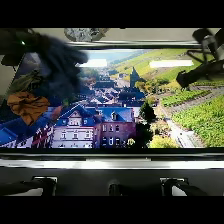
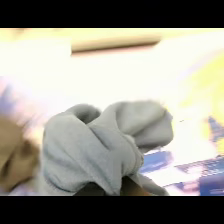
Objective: Fold the shirts.
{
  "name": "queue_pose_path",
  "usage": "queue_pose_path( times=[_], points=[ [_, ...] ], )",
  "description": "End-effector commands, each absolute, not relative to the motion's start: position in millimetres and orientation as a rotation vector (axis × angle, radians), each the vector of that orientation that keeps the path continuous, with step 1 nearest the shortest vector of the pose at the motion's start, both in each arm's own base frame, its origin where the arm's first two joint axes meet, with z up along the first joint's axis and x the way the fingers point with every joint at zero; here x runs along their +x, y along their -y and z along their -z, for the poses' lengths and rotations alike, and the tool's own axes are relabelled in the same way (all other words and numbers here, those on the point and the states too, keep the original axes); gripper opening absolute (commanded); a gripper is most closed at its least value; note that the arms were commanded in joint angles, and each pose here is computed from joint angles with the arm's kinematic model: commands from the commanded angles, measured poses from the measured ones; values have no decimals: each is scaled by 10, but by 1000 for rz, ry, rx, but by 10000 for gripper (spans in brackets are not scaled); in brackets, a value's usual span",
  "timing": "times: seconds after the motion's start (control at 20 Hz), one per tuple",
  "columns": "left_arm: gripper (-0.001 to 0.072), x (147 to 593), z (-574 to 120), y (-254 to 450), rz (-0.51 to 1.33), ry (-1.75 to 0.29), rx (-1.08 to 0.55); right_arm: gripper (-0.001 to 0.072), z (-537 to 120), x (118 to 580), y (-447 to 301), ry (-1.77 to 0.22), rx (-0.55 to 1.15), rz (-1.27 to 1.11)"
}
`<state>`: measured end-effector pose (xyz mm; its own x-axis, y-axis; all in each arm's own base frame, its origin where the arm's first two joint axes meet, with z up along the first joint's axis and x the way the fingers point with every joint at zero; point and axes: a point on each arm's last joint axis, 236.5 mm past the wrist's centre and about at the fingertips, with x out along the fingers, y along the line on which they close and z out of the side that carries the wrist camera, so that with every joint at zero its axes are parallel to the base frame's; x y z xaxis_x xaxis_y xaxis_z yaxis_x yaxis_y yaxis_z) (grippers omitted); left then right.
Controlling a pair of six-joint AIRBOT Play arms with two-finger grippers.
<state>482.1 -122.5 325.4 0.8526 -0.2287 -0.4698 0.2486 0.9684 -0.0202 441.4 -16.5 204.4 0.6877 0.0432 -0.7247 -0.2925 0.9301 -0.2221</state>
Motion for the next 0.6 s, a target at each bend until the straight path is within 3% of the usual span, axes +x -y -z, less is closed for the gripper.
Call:
queue_pose_path(
  times=[0.0, 0.25, 0.45, 0.55],
  points=[
    [26, 3998, -4061, 1898, 446, -299, 51, 626, -2579, 3979, 181, -706, -374, -154],
    [27, 3680, -3293, 2784, 639, -472, 135, 626, -2737, 3421, 182, -749, -394, -148],
    [28, 3677, -1818, 3231, 688, -750, 237, 602, -2388, 3204, 165, -928, -376, -195],
    [30, 3557, -1071, 3478, 737, -924, 207, 602, -2167, 3267, 171, -993, -365, -212]
  ],
)
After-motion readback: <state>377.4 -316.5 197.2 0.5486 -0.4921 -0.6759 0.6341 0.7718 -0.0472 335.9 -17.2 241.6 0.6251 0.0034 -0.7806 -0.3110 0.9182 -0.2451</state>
